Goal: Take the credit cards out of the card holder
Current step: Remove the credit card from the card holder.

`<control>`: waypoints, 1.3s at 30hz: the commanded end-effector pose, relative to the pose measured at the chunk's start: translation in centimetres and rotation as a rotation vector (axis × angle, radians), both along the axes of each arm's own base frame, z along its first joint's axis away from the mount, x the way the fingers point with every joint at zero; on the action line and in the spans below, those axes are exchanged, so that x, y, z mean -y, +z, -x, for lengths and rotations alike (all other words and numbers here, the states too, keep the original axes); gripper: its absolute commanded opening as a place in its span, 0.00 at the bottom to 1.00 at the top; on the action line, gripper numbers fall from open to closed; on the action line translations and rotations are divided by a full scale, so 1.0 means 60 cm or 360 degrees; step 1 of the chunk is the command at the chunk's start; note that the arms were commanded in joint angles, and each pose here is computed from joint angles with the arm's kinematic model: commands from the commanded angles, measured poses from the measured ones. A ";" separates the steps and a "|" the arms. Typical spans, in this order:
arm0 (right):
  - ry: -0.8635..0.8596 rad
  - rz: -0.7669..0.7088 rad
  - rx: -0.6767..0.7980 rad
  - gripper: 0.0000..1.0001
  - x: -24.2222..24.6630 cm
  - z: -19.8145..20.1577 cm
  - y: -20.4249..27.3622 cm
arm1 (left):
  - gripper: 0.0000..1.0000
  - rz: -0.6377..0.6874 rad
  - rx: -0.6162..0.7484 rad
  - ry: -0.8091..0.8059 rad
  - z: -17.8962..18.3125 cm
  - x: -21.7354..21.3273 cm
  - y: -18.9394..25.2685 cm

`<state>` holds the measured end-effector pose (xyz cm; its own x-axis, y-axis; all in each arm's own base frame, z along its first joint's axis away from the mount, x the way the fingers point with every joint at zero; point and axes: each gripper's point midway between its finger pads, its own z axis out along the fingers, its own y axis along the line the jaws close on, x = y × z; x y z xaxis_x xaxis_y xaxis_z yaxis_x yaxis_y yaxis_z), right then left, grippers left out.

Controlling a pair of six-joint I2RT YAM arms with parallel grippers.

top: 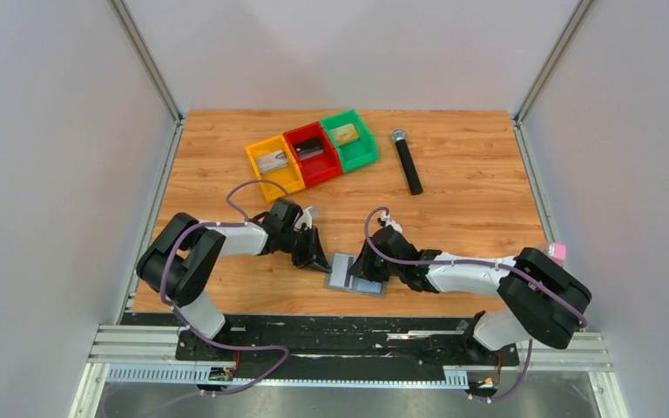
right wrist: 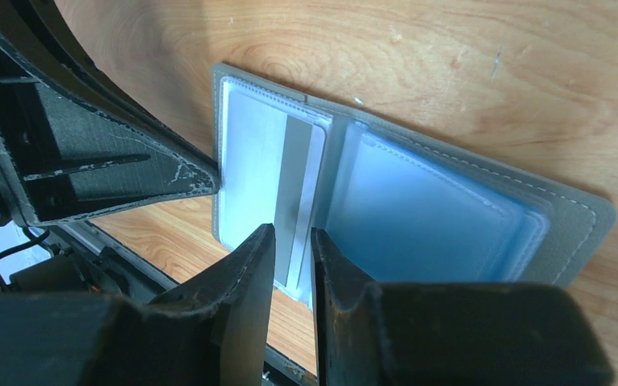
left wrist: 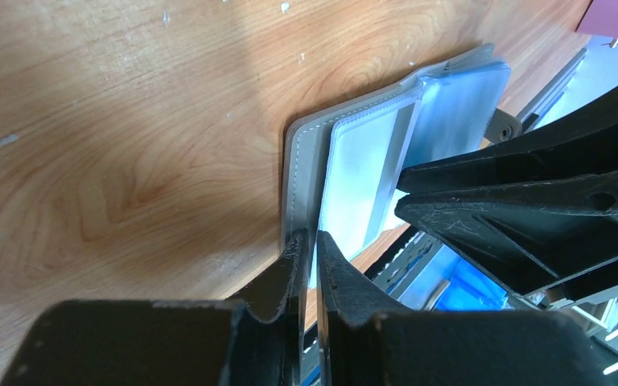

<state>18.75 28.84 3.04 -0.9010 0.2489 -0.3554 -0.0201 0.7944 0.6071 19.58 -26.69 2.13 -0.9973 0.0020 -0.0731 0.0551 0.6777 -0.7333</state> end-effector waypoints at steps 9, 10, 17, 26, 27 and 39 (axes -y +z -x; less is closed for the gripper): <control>-0.0029 -0.0079 0.0016 0.24 -0.007 -0.013 -0.008 | 0.15 -0.0023 0.0006 -0.0042 0.015 -0.003 -0.018; -0.0030 -0.0080 0.0014 0.24 -0.008 -0.013 -0.009 | 0.15 -0.0025 0.0002 -0.0043 0.016 -0.003 -0.019; -0.0016 -0.0204 0.0025 0.21 -0.011 -0.014 -0.004 | 0.13 -0.0035 -0.0018 -0.0049 0.022 -0.004 -0.024; -0.0029 -0.0339 0.0103 0.00 0.013 -0.021 0.014 | 0.12 -0.0095 -0.0020 -0.0023 0.018 -0.010 -0.035; -0.0026 -0.0346 0.0111 0.00 0.016 -0.022 0.016 | 0.11 -0.0112 -0.0032 -0.0019 0.019 -0.011 -0.038; 0.0023 -0.0330 0.0165 0.00 0.041 -0.027 0.037 | 0.11 -0.0122 -0.0033 -0.0016 0.012 -0.008 -0.036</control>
